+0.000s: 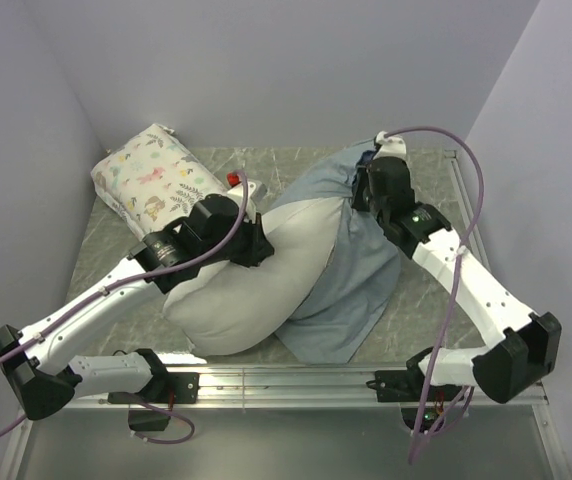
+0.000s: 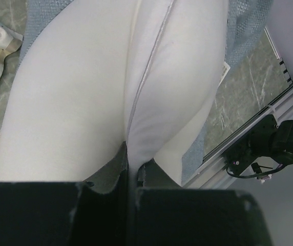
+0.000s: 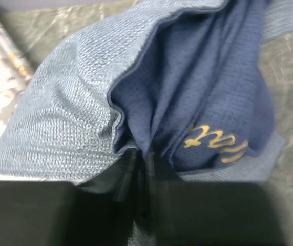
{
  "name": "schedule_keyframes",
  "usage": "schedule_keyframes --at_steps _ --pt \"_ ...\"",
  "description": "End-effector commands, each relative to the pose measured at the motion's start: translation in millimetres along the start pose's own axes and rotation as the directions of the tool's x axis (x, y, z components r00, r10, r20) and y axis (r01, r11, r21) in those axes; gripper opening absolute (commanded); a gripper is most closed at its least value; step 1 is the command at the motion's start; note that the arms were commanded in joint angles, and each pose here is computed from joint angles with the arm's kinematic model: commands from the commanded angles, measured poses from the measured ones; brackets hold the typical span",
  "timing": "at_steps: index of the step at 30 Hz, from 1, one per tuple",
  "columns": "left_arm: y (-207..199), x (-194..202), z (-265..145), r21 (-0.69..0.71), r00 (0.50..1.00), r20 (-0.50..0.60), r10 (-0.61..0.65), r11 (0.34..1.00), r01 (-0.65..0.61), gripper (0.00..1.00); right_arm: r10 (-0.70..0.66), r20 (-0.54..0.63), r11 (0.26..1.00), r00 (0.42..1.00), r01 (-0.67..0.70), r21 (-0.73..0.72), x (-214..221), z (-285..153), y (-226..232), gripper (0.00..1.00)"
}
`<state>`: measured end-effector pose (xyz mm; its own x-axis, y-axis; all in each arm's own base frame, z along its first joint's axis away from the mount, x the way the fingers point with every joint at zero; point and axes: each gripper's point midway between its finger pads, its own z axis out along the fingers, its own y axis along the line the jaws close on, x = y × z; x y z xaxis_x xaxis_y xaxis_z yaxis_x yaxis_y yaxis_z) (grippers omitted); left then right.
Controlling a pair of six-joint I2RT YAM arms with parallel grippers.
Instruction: Remove the pillowcase from the pillow
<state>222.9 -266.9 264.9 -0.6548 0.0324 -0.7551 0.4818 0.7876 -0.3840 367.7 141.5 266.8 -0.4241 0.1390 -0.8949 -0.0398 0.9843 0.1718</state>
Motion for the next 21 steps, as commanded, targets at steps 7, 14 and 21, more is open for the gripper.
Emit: schedule_keyframes --at_steps 7,14,21 --pt "2 -4 -48 0.016 0.998 0.059 -0.008 1.0 0.007 0.0 0.15 0.139 0.893 0.979 -0.194 0.405 -83 34 -128 0.0" --pt "6 4 -60 0.014 0.998 0.057 -0.016 1.0 0.016 0.0 0.214 0.148 0.84 0.966 -0.259 0.477 -96 61 -169 0.0" --pt "2 -1 -66 0.034 0.996 0.085 -0.032 0.999 0.029 0.0 0.251 0.118 0.807 0.961 -0.275 0.523 -87 79 -198 0.0"
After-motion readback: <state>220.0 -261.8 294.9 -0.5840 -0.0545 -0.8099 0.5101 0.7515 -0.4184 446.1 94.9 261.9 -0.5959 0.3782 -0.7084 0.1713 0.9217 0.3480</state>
